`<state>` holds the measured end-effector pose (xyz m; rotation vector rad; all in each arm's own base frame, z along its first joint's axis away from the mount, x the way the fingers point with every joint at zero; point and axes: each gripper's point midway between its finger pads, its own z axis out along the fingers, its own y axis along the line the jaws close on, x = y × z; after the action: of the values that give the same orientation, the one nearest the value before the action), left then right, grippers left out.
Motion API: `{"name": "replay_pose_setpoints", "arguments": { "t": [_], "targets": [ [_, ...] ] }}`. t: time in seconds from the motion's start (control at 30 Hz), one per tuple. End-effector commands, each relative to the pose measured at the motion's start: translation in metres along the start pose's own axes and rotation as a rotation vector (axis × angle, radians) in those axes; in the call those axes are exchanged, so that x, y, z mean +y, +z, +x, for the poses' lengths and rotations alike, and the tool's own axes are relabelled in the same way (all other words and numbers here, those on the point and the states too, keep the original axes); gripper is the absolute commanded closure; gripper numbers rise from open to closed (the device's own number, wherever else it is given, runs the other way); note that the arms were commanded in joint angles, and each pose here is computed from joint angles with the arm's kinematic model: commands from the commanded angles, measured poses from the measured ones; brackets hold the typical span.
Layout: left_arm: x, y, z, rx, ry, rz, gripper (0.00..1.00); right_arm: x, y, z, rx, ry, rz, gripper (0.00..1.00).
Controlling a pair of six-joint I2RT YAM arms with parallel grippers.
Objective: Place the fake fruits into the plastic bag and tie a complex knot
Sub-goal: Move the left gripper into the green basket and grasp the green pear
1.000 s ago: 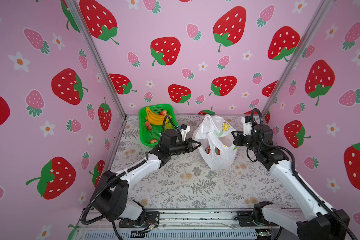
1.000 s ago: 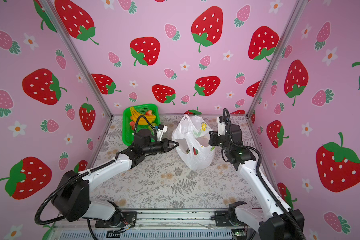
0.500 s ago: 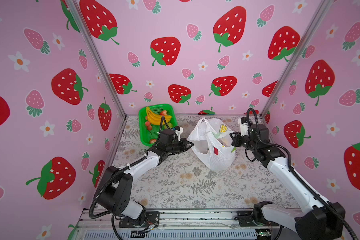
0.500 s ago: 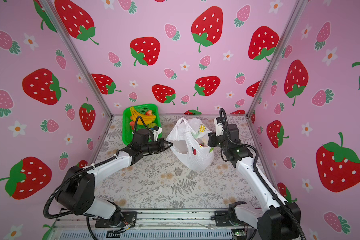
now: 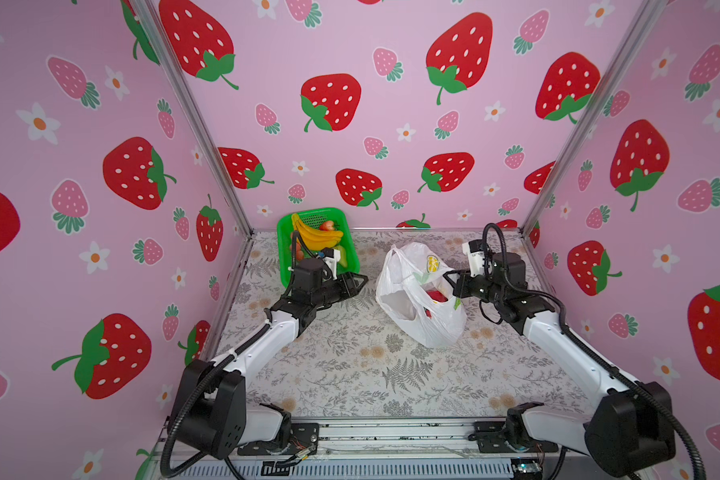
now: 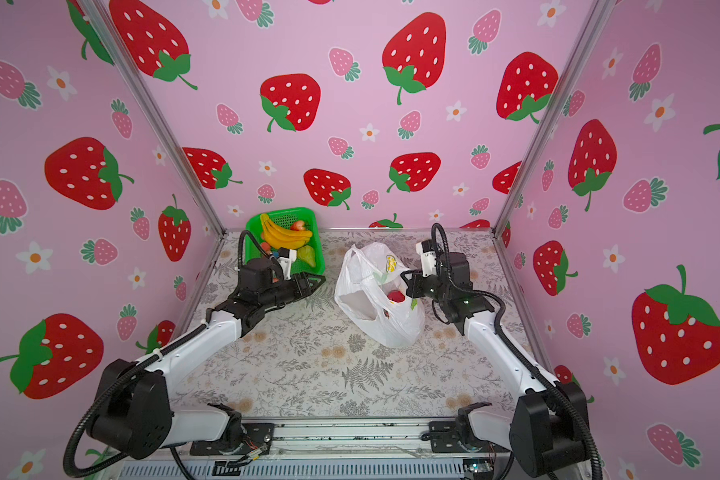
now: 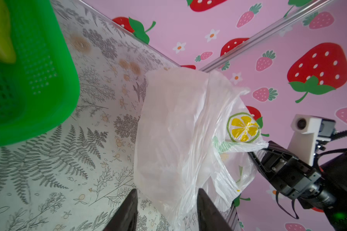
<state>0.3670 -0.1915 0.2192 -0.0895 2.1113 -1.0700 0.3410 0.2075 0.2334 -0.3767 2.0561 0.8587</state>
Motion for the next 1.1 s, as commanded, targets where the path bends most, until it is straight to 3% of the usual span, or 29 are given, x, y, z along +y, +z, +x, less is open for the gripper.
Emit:
{"name": "replay_pose_setpoints", "arguments": {
  "t": [0.0, 0.17, 0.27, 0.6, 1.07],
  "targets": [
    [0.029, -0.016, -0.025, -0.098, 0.058, -0.183, 0.44, 0.012, 0.007, -0.004, -0.015, 0.004, -0.083, 1.00],
    [0.090, -0.027, -0.070, -0.155, 0.131, -0.504, 0.31, 0.011, 0.012, -0.001, -0.005, -0.003, -0.089, 1.00],
    [0.117, -0.018, -0.088, -0.113, 0.131, -0.579, 0.30, 0.008, 0.014, 0.002, 0.003, -0.008, -0.083, 1.00],
    [0.162, 0.059, -0.098, 0.147, 0.136, -0.572, 0.27, -0.002, 0.023, 0.010, 0.031, -0.029, -0.060, 1.00],
    [0.208, 0.138, -0.100, 0.264, 0.084, -0.545, 0.13, -0.009, 0.027, 0.017, 0.053, -0.045, -0.041, 0.99]
  ]
}}
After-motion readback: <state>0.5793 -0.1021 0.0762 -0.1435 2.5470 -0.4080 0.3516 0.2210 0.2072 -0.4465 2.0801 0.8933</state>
